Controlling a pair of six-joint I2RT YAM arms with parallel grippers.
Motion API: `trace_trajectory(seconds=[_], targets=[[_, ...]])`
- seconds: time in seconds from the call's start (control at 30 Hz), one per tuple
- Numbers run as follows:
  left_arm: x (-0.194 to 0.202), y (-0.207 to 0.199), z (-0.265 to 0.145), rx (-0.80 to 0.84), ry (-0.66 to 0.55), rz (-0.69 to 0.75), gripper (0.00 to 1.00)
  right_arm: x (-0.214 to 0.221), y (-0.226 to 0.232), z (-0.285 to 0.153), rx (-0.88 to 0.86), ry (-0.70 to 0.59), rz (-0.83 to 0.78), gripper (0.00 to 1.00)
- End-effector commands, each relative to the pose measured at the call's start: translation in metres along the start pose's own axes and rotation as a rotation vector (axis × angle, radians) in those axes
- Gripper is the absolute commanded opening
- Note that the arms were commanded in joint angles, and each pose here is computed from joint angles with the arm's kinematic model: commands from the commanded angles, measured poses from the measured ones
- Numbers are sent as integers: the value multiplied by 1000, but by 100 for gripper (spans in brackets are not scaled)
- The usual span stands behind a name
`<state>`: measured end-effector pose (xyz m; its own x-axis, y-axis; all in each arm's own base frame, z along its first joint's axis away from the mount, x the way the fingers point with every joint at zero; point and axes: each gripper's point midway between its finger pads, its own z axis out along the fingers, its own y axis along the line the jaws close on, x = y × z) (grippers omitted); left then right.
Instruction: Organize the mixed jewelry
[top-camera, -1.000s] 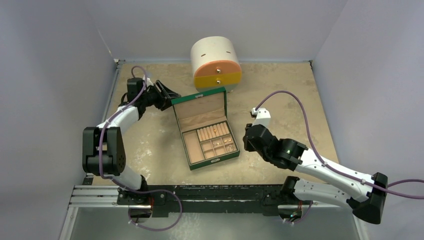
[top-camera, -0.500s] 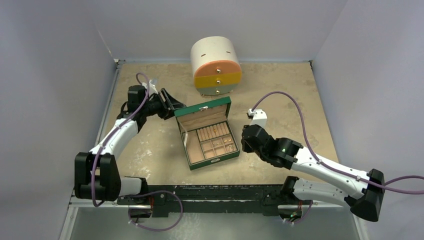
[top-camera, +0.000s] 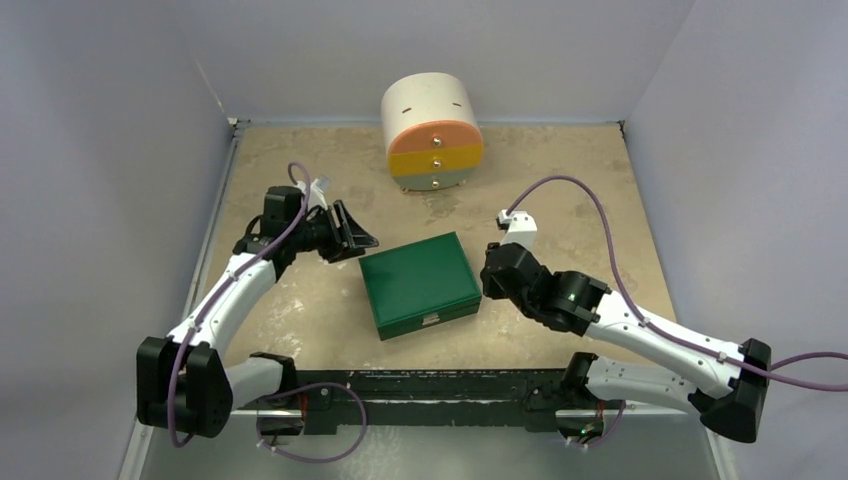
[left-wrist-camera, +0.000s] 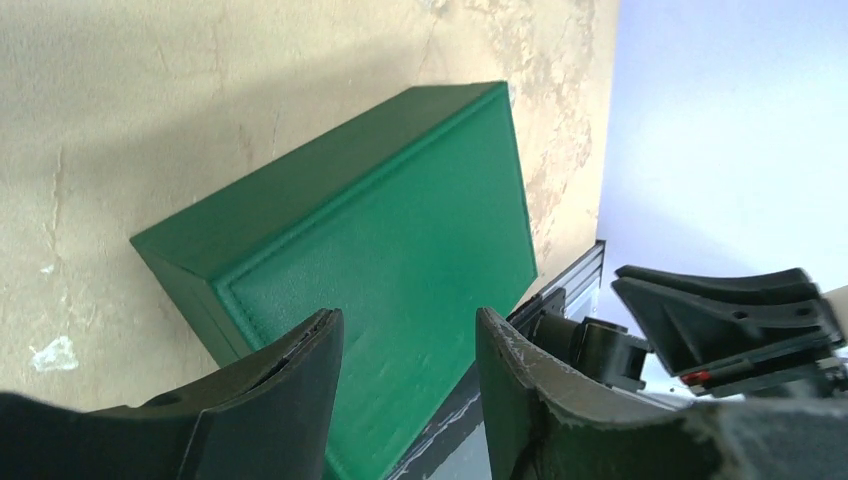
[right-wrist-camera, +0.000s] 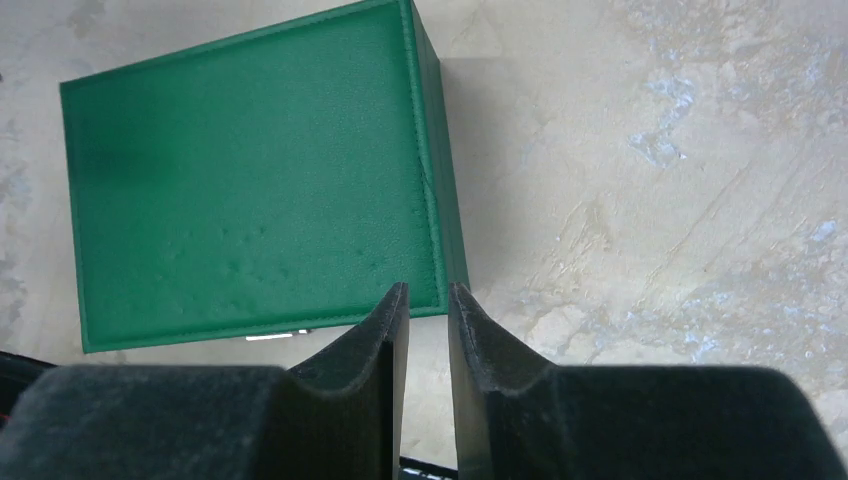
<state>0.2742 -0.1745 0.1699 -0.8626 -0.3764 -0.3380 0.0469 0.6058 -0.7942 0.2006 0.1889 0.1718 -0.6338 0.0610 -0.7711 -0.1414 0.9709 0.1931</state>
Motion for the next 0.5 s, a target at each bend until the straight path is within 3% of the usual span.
trace_trajectory(seconds=[0.0, 0.13, 0.3, 0.4, 0.47], targets=[[0, -10, -9, -32, -17, 88, 50, -32, 5, -10, 0, -80, 30, 24], [-1, -21, -13, -50, -30, 123, 46, -38, 10, -13, -14, -82, 16, 24], [13, -35, -9, -57, -1, 171, 32, -38, 24, -11, -60, -55, -2, 24], [25, -38, -4, -58, 28, 189, 21, -35, 31, -8, -80, -31, -11, 23], [33, -40, -1, -58, 49, 202, 9, -32, 37, -7, -104, -15, -19, 17]])
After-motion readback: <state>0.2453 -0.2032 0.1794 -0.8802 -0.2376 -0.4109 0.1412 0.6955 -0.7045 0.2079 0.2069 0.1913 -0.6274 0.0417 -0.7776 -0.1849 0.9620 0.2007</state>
